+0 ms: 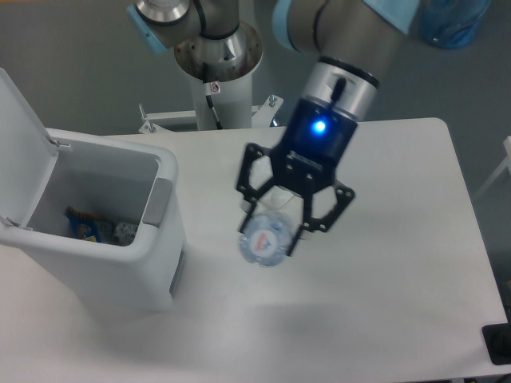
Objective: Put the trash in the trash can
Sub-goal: 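Lift the bottle and carry it over the open trash bin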
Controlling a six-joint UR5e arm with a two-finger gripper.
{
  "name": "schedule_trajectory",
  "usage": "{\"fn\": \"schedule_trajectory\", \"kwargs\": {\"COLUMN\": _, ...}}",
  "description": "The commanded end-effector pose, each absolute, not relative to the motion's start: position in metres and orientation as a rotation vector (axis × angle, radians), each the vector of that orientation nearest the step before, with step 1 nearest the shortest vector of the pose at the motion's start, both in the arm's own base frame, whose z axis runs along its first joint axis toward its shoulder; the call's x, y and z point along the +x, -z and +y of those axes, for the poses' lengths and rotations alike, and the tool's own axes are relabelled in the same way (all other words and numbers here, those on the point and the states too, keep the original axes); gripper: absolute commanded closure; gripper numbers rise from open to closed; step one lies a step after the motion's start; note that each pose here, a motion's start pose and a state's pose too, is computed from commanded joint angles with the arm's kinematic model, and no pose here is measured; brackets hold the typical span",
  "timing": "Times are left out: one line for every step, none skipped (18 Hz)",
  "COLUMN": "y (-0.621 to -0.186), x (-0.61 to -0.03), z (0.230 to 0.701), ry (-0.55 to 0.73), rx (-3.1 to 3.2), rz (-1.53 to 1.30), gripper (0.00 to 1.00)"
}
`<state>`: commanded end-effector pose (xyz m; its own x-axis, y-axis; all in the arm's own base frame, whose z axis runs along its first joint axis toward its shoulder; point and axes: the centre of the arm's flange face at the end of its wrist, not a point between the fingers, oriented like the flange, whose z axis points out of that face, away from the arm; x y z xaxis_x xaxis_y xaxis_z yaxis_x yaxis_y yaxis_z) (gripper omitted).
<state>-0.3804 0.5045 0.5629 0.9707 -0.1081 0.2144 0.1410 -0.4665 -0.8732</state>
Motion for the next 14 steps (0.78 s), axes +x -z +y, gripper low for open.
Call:
{"fn": "schedule_trajectory", "kwargs": {"y": -0.571, "x": -0.374, "z": 0.504, "ry": 0.354, "rx": -1.981, "rz": -0.005, "gripper": 0.43}}
{"fn": "schedule_trajectory", "kwargs": {"y": -0.577, "x": -0.371, "z": 0.503, "ry": 0.411, "rx": -1.930, "rz": 0.014, "gripper": 0.43}}
{"fn": "schedule_trajectory", "kwargs": {"y": -0.581, "x": -0.367, "z": 0.503, "ry": 0.454, "rx": -1.889, "rz": 0.036, "gripper": 0.43}}
{"fn": "schedule_trajectory", "kwargs": {"y": -0.585, "x": -0.364, "z": 0.503, "ry": 0.481, "rx": -1.860, "rz": 0.053, "gripper": 0.43}}
{"fn": "schedule_trajectory", "kwargs": {"y": -0.592, "x": -0.360, "z": 0.501, "ry": 0.498, "rx": -1.834, "rz": 0.070, "gripper": 0.43}}
{"fn": "schedule_trajectory", "kwargs": {"y": -0.595, "x": -0.360, "z": 0.498, "ry": 0.515, "rx": -1.809, "rz": 0.081, "gripper": 0.43}}
{"fn": "schedule_trajectory", "kwargs": {"y": -0.600, "x": -0.358, "z": 0.496, "ry": 0.527, "rx": -1.786, "rz": 0.096, "gripper": 0.43}}
{"fn": "schedule_trajectory", "kwargs": {"y": -0.607, "x": -0.355, "z": 0.491, "ry": 0.529, "rx": -1.765, "rz": 0.109, "gripper": 0.43}}
{"fn": "schedule_trajectory", "kwargs": {"y": -0.611, "x": -0.355, "z": 0.488, "ry": 0.530, "rx": -1.753, "rz": 0.117, "gripper": 0.43}}
{"fn": "schedule_trajectory", "kwargs": {"y": -0.613, "x": -0.354, "z": 0.487, "ry": 0.535, "rx": -1.747, "rz": 0.120, "gripper": 0.43}}
{"fn": "schedule_trajectory", "kwargs": {"y": -0.612, "x": -0.350, "z": 0.489, "ry": 0.544, "rx": -1.744, "rz": 0.126, "gripper": 0.43}}
{"fn": "schedule_trajectory", "kwargs": {"y": -0.612, "x": -0.343, "z": 0.491, "ry": 0.554, "rx": -1.742, "rz": 0.134, "gripper": 0.43}}
{"fn": "schedule_trajectory", "kwargs": {"y": -0.613, "x": -0.331, "z": 0.492, "ry": 0.563, "rx": -1.740, "rz": 0.149, "gripper": 0.43}}
{"fn": "schedule_trajectory", "kwargs": {"y": -0.602, "x": -0.324, "z": 0.495, "ry": 0.571, "rx": -1.742, "rz": 0.167, "gripper": 0.43}}
